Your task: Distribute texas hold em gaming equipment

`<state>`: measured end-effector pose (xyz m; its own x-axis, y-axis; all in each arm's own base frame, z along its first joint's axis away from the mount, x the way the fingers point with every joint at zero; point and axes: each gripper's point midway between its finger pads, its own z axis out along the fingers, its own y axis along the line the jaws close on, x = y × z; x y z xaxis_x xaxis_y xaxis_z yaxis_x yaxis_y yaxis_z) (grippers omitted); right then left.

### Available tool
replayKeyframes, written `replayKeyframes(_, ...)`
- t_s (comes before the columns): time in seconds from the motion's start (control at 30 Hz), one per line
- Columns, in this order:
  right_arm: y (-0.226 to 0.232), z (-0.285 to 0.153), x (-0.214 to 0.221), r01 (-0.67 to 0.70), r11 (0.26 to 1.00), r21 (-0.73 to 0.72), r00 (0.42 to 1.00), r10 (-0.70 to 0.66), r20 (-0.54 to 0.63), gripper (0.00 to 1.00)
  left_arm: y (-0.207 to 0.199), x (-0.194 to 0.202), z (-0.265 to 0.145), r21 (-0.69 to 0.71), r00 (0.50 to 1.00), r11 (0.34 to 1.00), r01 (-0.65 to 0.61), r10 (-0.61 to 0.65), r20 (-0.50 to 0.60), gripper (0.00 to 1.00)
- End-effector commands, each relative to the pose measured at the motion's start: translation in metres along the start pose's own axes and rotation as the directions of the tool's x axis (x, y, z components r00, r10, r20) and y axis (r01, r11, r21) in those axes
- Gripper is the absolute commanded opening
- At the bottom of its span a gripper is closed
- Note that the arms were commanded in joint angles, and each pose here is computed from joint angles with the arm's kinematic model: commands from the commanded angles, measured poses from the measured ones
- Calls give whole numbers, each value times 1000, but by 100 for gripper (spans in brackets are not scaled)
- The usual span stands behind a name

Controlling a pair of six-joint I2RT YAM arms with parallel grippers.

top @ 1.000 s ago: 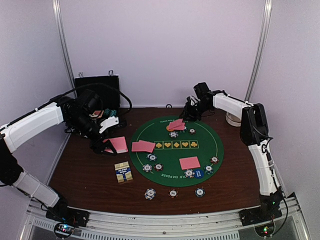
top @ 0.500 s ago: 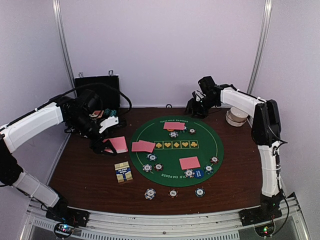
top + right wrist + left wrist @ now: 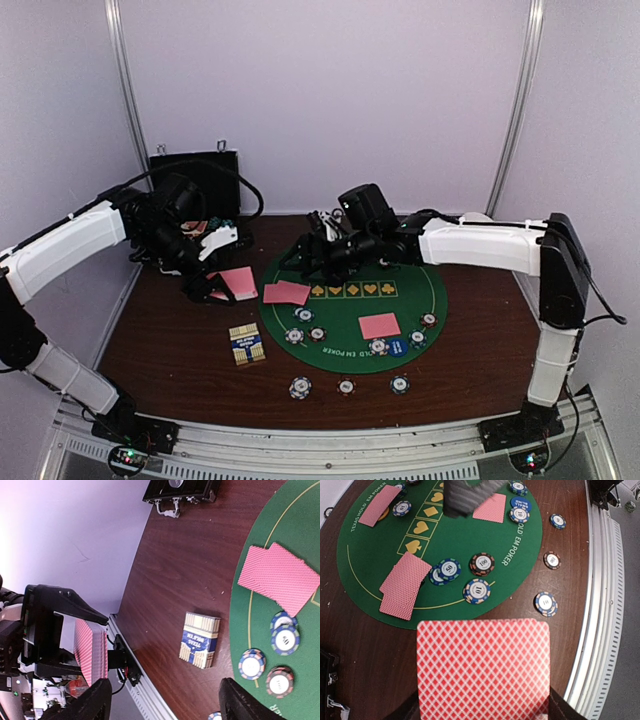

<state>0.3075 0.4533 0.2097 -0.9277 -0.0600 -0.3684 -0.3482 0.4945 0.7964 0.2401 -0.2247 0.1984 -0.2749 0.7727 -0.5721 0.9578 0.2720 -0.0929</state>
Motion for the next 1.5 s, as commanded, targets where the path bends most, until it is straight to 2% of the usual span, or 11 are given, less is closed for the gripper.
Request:
replayKeyframes(0.0,47,1,-2,-20,986,-167,999,27,39,77,3,-20,-9,2,998,1000,-1,1,68,0)
replayKeyframes(0.3,71,29,16,-55,962,-267,998,52,-19,82,2,-19,-10,-2,998,1000,-2,2,67,0)
replayKeyframes(0.6,90,51,31,-43,949,-313,997,19,-80,89,2,-21,-11,-1,997,1000,-4,4,72,0)
replayKeyframes(0.87,100,70,45,-63,937,-344,990,14,-141,89,1,-21,-11,0,997,1000,-6,6,75,0)
replayKeyframes(1.13,86,85,47,-105,943,-317,984,53,-170,81,0,-23,-14,-5,996,1000,-11,11,84,0)
replayKeyframes(1.47,56,65,36,-121,958,-260,986,87,-139,70,-1,-23,-14,2,996,1000,-12,12,88,0)
